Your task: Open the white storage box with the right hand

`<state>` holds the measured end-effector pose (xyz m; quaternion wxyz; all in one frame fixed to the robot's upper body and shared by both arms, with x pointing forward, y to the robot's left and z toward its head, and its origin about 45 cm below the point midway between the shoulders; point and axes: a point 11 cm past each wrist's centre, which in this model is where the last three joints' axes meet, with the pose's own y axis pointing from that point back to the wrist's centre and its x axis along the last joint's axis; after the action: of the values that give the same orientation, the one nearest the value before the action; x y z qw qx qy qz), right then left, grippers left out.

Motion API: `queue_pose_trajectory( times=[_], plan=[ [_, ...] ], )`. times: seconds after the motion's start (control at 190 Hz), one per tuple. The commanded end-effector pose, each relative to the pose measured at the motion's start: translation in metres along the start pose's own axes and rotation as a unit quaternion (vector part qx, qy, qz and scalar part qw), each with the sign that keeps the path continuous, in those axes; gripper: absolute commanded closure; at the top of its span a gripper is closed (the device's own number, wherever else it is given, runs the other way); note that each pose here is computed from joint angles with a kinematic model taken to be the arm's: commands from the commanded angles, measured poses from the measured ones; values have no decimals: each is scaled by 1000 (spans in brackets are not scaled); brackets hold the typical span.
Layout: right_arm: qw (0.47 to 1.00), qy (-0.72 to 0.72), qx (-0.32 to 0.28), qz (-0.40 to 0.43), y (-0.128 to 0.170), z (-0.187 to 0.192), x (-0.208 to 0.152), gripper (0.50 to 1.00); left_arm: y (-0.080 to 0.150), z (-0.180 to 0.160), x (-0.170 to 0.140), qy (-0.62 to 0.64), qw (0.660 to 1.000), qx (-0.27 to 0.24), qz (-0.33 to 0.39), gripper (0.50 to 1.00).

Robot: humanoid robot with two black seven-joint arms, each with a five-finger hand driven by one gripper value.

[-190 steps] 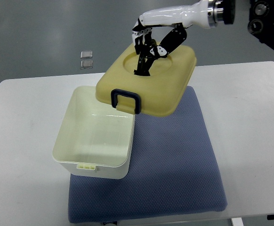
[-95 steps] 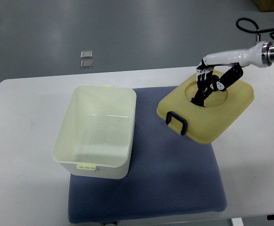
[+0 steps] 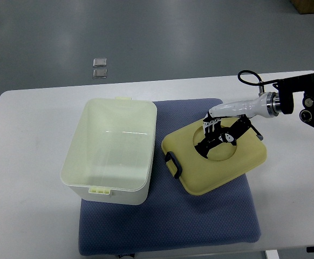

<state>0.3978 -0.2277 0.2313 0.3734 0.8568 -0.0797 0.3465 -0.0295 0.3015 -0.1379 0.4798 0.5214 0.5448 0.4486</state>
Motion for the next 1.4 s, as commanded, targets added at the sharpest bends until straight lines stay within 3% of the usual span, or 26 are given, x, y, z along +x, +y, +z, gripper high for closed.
queue_pose_trajectory(
  times=[0.0,0.585,0.59,0.596,0.601,0.606,0.611,0.617,0.622,0.627,0.633,0.643,1.175,1.312,1.397],
  plan=[
    [1000,2,8,1,-6,-6,1,1000,0,-1,1,1,1000,1,1,500],
    [999,-7,21,29,-17,-6,-10,1000,0,-1,0,0,1000,1,0,500],
    [999,-7,21,29,-17,-6,-11,937,0,0,0,0,1000,0,0,500],
    [999,-7,21,29,-17,-6,-11,936,0,0,0,0,1000,0,0,500],
    [999,-8,21,29,-17,-6,-12,849,0,0,0,0,1000,0,0,500],
    [999,-8,21,29,-17,-6,-12,848,0,0,0,0,1000,0,0,500],
    [999,-9,21,30,-17,-6,-12,745,0,0,0,0,1000,0,0,500],
    [999,-9,21,30,-17,-6,-12,744,0,0,0,0,1000,0,0,500],
    [999,-10,21,29,-17,-6,-12,647,0,-1,0,0,1000,1,0,500],
    [999,-10,21,29,-17,-6,-12,646,0,-1,0,0,1000,1,0,500],
    [999,-11,22,29,-18,-6,-13,569,0,-1,0,0,1000,1,0,500],
    [999,-11,22,28,-18,-6,-13,548,0,0,0,0,1000,0,0,500],
    [998,-49,23,36,-9,0,-7,550,0,-1,-1,-1,1000,1,-1,500],
    [993,-93,19,71,10,12,21,550,0,-1,0,-1,1000,1,0,500],
    [975,-163,34,145,26,24,51,550,0,-1,0,-1,1000,1,0,500]
  ],
)
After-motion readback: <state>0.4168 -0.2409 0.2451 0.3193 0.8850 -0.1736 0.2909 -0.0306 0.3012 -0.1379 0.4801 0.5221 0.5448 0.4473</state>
